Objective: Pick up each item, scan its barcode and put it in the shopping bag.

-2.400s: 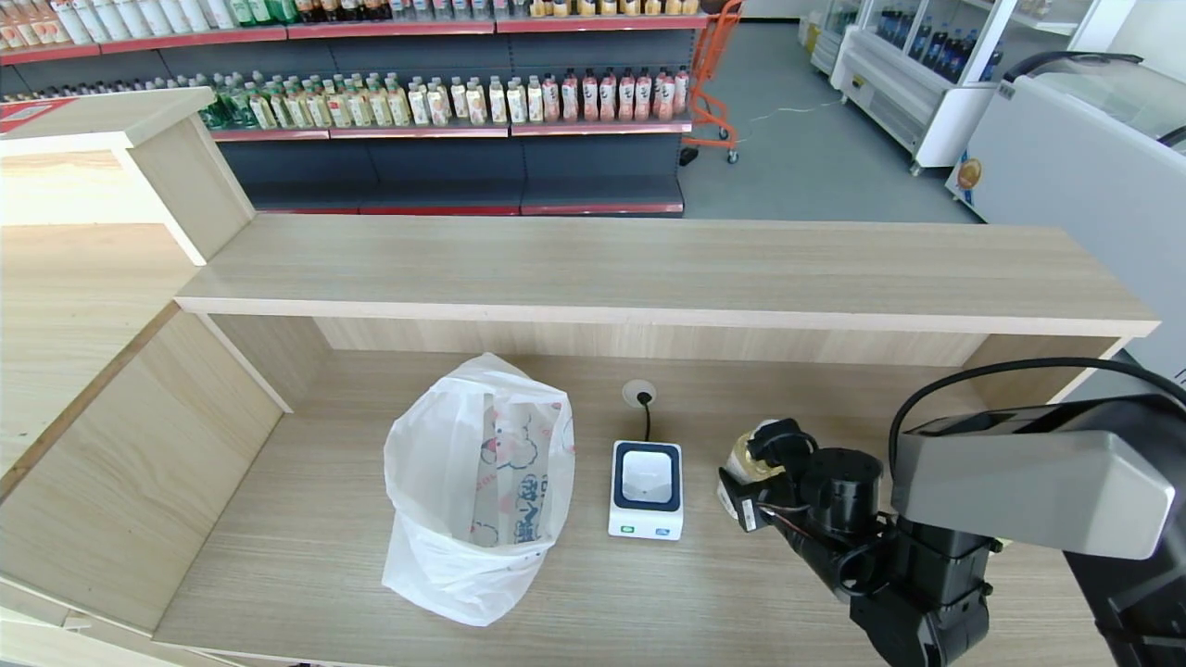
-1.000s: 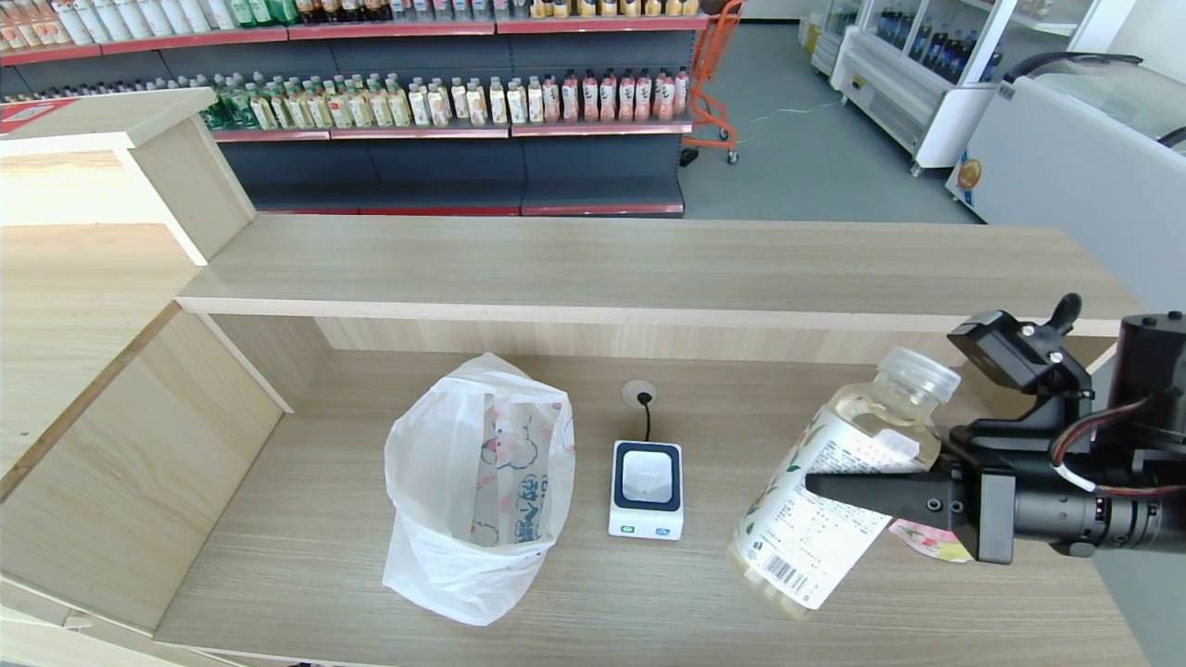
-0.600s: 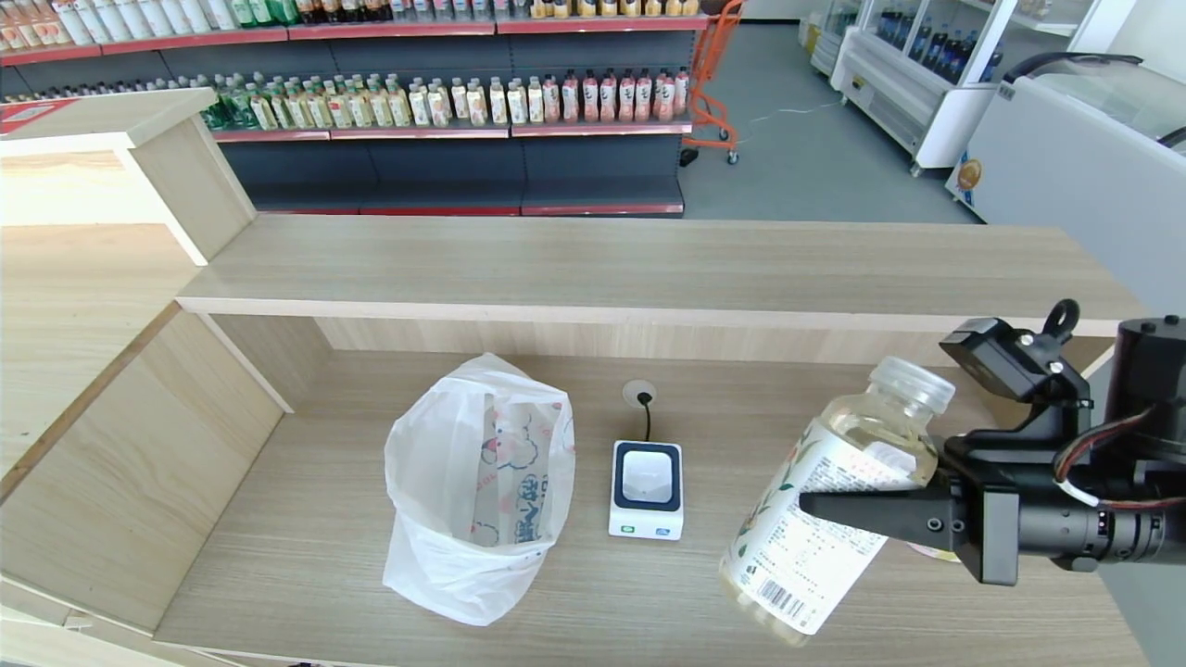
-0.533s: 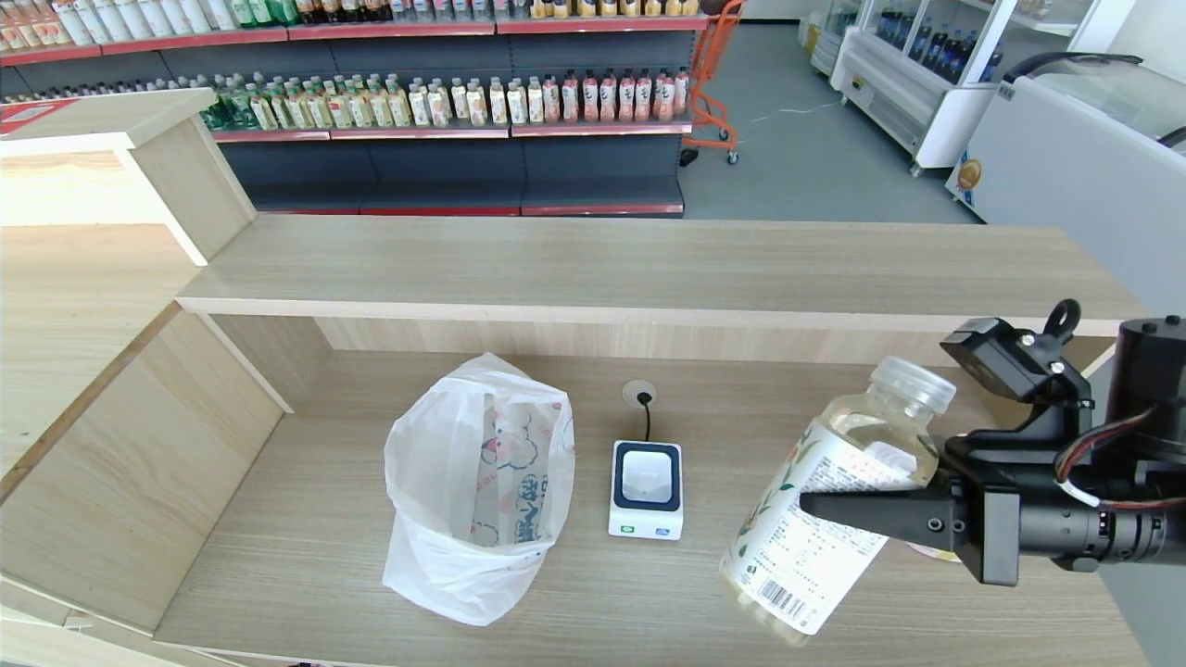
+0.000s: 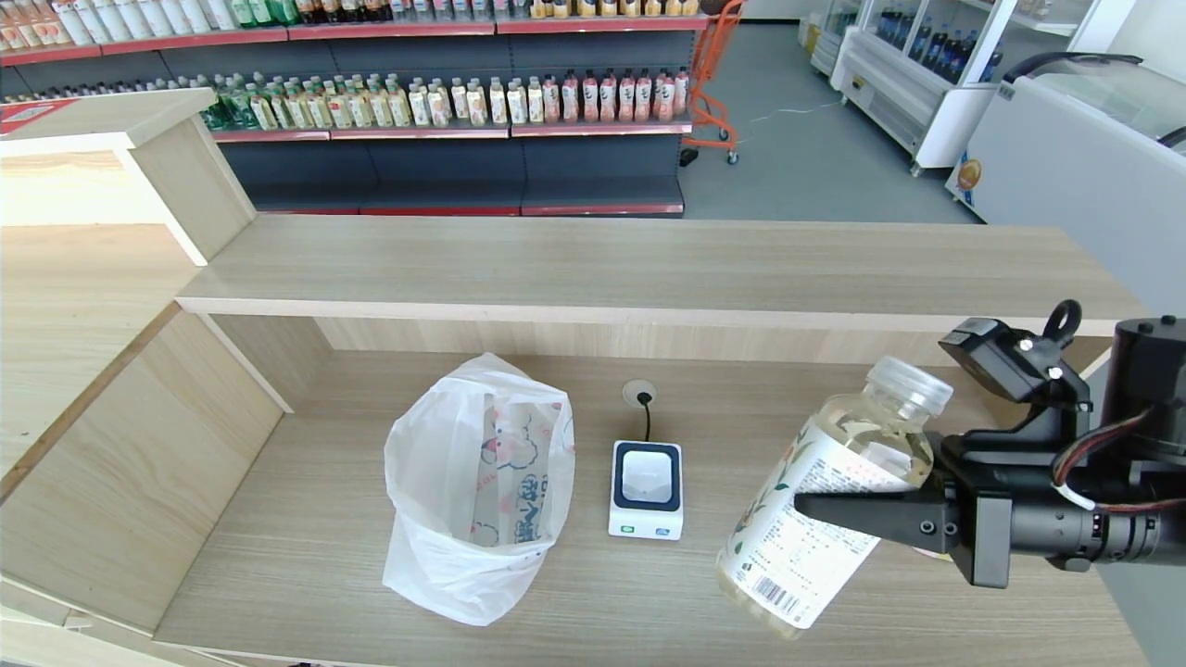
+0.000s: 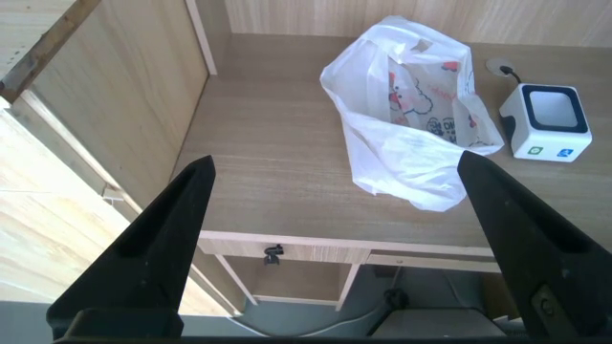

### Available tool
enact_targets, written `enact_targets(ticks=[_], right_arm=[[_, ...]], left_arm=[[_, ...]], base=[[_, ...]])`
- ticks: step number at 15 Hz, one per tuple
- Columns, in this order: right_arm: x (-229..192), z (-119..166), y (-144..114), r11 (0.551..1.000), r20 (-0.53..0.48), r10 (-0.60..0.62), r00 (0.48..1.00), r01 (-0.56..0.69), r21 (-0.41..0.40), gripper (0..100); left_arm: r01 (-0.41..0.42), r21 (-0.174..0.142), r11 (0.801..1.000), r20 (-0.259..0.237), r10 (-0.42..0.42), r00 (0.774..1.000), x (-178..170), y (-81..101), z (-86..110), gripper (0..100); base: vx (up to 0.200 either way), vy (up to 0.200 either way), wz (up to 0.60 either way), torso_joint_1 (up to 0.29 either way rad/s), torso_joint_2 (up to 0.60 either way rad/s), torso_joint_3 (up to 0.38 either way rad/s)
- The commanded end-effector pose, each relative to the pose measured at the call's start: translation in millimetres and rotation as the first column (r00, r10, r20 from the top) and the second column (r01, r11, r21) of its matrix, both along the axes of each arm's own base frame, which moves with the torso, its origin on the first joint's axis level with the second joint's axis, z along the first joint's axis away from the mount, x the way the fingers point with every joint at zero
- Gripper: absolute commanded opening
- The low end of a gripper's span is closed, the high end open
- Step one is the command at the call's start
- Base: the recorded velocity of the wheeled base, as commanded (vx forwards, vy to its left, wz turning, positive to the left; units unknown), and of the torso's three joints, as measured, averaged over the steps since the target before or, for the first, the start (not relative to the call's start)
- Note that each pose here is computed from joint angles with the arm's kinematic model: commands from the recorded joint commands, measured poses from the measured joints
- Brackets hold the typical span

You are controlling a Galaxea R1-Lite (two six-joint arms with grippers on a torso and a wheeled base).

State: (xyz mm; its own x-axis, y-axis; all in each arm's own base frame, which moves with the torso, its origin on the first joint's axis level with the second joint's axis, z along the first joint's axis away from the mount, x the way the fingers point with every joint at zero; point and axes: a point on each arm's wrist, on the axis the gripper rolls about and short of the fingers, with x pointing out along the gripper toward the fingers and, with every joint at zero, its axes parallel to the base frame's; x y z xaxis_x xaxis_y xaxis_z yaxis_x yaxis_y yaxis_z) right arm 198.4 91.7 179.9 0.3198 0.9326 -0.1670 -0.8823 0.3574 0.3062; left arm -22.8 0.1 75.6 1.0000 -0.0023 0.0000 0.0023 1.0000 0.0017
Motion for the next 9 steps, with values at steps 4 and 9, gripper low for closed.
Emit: enact_targets(ticks=[4,9], right_arm=[[8,-1,-34,0.953,0.462,-0.107,0.881,0.223,-0.204,0],[14,-5,-54,0.822,0.698,-0.066,0.713,0.436,-0.367,0]], left_arm=[[-0.001,0.0,1.0,0.0,0.001,1.0,0,0.0,-0.1,100],[-0.001,0.0,1.0,0.0,0.001,1.0,0,0.0,-0.1,100]], base=[[0.0,0.0,0.0,0.0,0.0,0.0],[0.0,0.0,0.0,0.0,0.0,0.0]])
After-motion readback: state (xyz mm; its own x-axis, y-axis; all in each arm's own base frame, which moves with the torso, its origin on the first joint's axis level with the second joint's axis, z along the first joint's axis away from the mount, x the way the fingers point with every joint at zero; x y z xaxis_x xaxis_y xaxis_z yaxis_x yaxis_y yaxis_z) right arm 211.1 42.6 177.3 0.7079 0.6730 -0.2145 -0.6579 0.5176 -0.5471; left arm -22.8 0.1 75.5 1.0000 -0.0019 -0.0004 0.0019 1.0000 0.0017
